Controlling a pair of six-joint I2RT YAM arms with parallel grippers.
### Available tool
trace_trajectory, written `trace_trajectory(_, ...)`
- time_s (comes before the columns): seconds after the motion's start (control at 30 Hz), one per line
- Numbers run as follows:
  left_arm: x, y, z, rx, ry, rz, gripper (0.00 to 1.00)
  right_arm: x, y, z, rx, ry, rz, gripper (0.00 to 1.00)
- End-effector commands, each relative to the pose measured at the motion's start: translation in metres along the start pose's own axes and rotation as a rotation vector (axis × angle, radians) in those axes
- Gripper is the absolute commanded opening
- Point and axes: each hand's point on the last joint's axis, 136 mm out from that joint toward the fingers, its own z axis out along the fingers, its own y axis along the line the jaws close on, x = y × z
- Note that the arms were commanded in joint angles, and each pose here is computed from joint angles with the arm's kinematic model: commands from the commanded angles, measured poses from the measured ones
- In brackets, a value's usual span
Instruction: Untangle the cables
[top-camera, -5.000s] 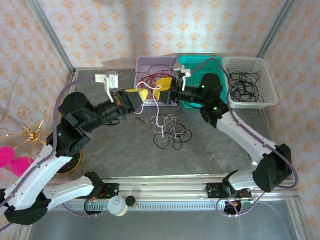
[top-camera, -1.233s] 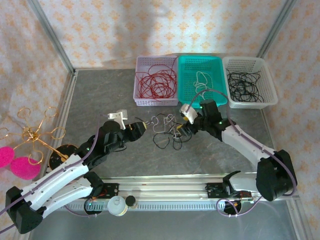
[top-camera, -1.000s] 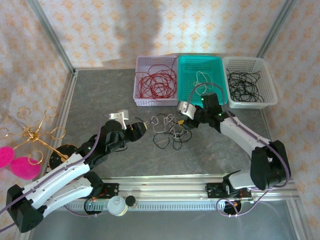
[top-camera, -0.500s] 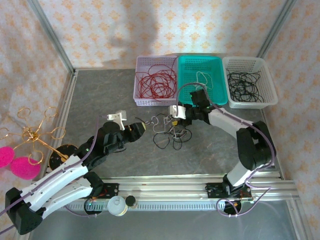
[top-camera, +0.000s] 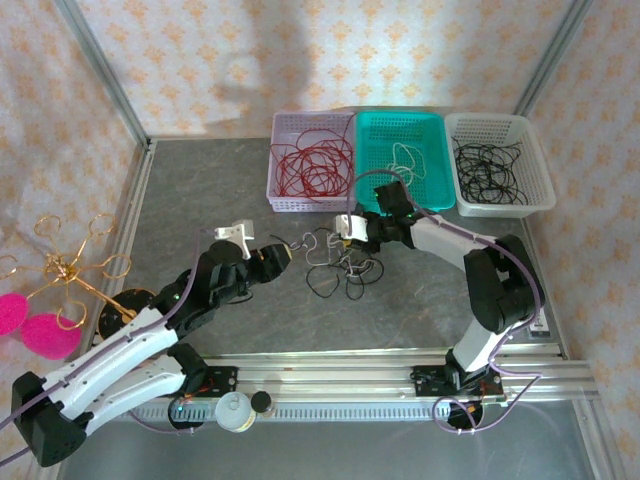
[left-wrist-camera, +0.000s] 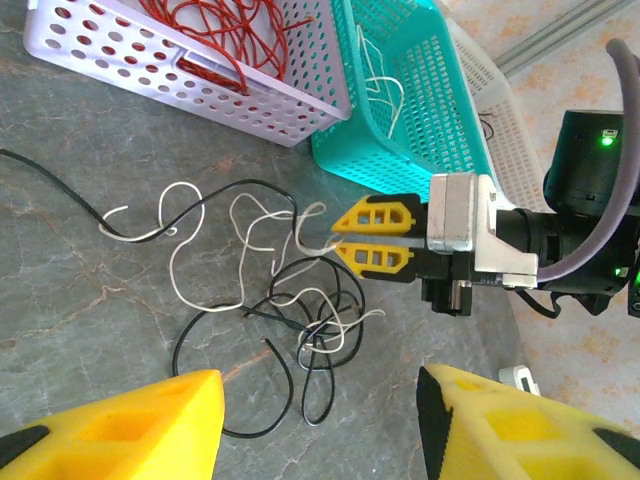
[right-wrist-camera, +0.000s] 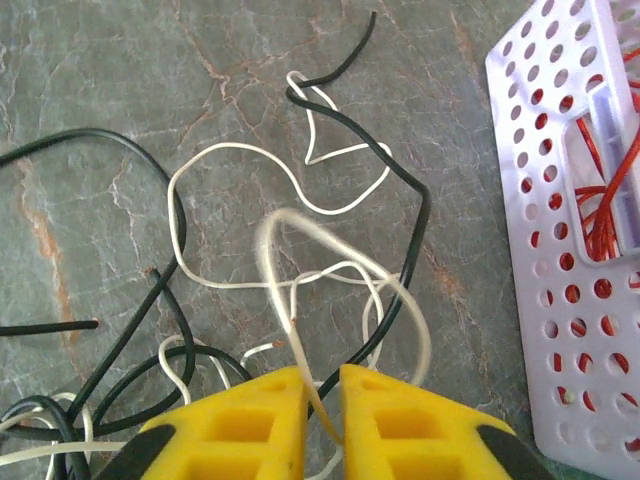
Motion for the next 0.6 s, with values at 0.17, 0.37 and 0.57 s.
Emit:
trace_trajectory(0.17,-0.010,-0.010,-0.004,0.017,-0.020,0.041,0.54,-0.022,-0.002,-0.030,0.084,-0.039,0.040,0.00)
trace_trajectory(0.37,-0.019,-0.034,-0.014,0.097,-0.025,0.123,0.54,-0.071,0.000,-0.077,0.124,-0.192,0.126,0.00)
trace_trajectory(0.57,-0.027,-0.083,-0.033,0.289,-0.021,0.282,0.54,-0.114,0.025,-0.111,0.013,-0.354,0.255,0.00)
